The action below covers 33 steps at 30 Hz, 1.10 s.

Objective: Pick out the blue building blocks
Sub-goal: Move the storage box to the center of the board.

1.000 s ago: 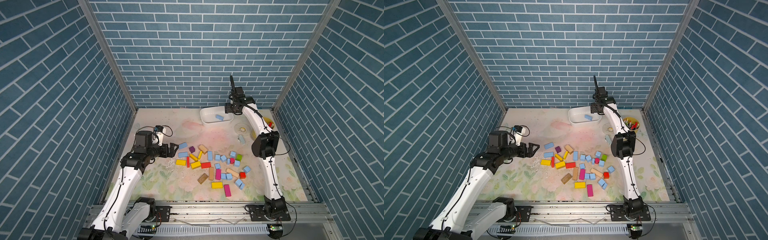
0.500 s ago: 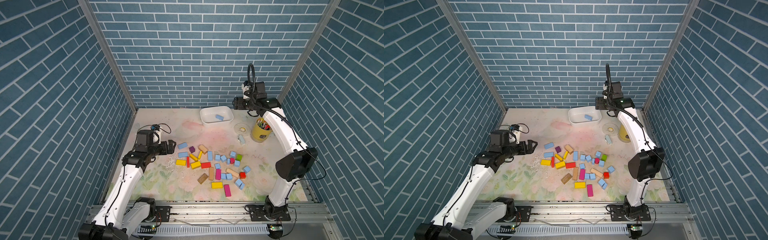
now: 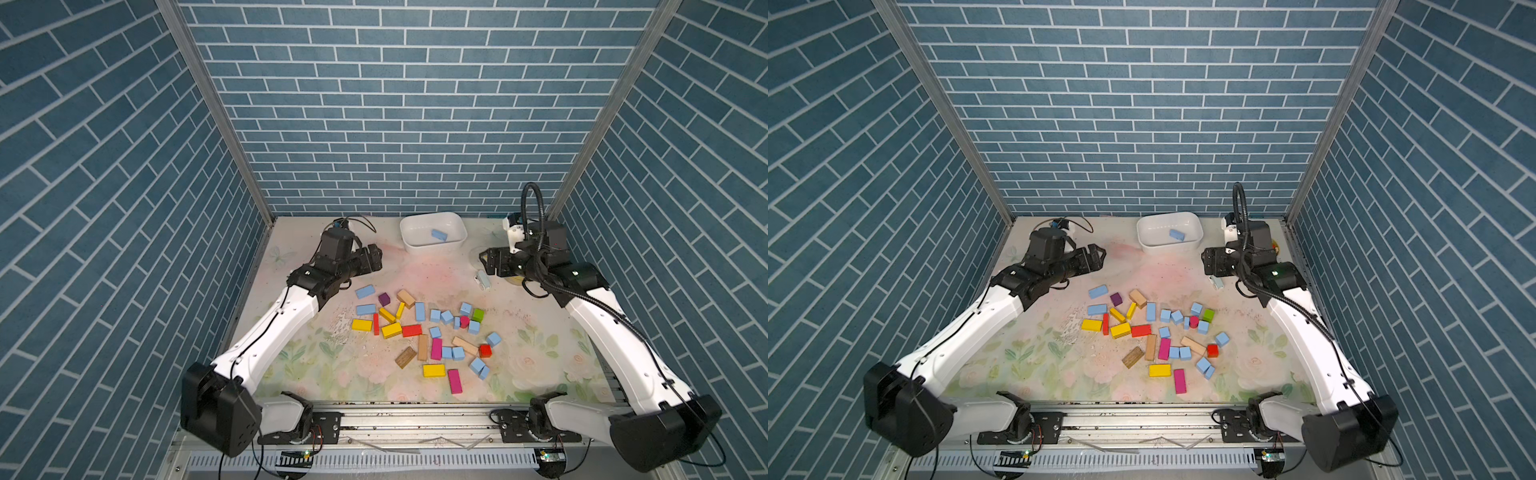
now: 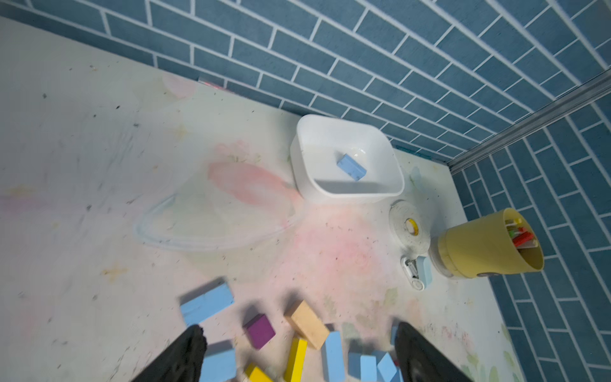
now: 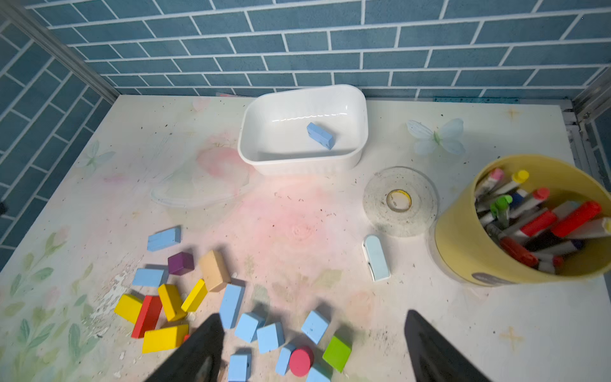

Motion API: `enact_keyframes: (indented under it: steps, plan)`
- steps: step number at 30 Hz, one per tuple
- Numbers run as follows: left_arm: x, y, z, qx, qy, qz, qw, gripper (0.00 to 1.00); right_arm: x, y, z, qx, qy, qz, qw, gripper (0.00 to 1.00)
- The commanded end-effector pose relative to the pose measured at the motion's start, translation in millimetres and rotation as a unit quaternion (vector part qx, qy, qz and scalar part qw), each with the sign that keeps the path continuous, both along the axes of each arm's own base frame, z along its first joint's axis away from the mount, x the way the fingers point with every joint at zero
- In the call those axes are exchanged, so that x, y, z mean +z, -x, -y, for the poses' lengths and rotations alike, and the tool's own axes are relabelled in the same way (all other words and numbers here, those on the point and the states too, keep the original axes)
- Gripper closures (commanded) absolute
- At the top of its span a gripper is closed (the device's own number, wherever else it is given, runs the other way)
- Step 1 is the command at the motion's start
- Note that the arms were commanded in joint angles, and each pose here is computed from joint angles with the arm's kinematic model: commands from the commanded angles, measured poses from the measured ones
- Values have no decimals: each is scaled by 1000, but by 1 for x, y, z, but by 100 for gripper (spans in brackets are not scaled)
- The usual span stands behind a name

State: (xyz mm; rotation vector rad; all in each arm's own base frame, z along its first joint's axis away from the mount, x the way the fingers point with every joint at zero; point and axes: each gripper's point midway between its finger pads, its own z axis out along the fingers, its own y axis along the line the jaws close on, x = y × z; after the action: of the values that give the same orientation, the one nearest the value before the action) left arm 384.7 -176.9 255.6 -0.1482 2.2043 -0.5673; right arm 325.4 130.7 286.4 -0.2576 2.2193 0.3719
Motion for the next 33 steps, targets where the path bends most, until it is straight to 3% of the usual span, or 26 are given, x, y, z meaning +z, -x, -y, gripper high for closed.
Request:
enact_keyframes:
  steps: [1,9,16,26,33]
  plan:
    - [11,-35,22,5,9,14,1000,11,2,24,4,11,-11,13,1000,14]
    - [-32,-111,72,-34,-14,-54,998,21,7,76,26,-8,-28,38,999,14]
    - [-82,-156,89,-27,-51,-103,993,32,19,94,37,-28,-43,58,997,14]
    - [-155,-191,93,-9,-99,-140,985,53,14,109,44,-37,-46,52,997,14]
    - [-181,-204,100,-7,-84,-136,987,63,8,115,50,-45,-39,46,997,14]
